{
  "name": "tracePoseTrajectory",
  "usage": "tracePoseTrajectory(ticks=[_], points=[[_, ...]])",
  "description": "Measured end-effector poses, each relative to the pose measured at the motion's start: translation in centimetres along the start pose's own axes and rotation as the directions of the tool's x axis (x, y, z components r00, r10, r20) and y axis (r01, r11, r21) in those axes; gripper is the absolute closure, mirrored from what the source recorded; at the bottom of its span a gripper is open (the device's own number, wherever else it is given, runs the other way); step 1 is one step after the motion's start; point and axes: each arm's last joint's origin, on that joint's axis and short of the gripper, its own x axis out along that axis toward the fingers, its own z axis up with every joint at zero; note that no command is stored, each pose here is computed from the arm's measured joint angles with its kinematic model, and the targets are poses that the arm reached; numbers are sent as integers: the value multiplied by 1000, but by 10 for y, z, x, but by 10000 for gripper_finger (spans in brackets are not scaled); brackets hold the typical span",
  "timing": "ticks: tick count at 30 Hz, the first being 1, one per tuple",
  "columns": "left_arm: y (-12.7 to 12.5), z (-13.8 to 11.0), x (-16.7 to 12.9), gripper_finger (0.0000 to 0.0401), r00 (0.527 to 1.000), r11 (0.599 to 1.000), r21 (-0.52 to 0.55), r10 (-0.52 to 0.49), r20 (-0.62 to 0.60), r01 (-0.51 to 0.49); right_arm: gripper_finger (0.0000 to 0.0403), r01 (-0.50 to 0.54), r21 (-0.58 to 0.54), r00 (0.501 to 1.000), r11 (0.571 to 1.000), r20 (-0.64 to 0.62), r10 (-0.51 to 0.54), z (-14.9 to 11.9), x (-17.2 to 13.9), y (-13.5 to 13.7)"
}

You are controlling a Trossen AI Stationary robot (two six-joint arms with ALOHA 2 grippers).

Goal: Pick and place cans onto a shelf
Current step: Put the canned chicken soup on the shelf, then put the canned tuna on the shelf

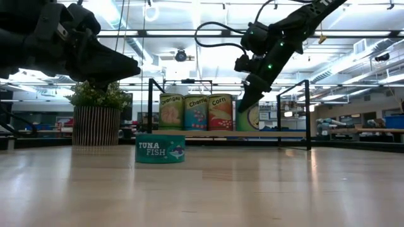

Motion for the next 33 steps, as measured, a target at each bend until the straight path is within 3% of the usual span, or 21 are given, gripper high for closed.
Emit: tracePoseTrajectory(ticks=[7,12,19,26,33], points=[[-3,0,0,290,995,995,-27,-95,-15,95,5,14,-2,1000,1000,-15,-14,17,-12,-2],[-4,-8,-1,289,978,983,-59,-178,-110,172,5,71,-44,994,997,-80,-74,33,-30,4],[-5,-22,-5,252,957,986,-40,-166,-240,161,7,126,-154,988,980,-66,-137,52,-50,46],[-14,-24,1,175,933,988,1,-148,-328,157,14,14,-210,998,978,62,-1,59,-64,111],[-20,-27,13,159,905,992,38,-94,-414,120,11,-167,-182,963,969,179,200,48,-57,164]])
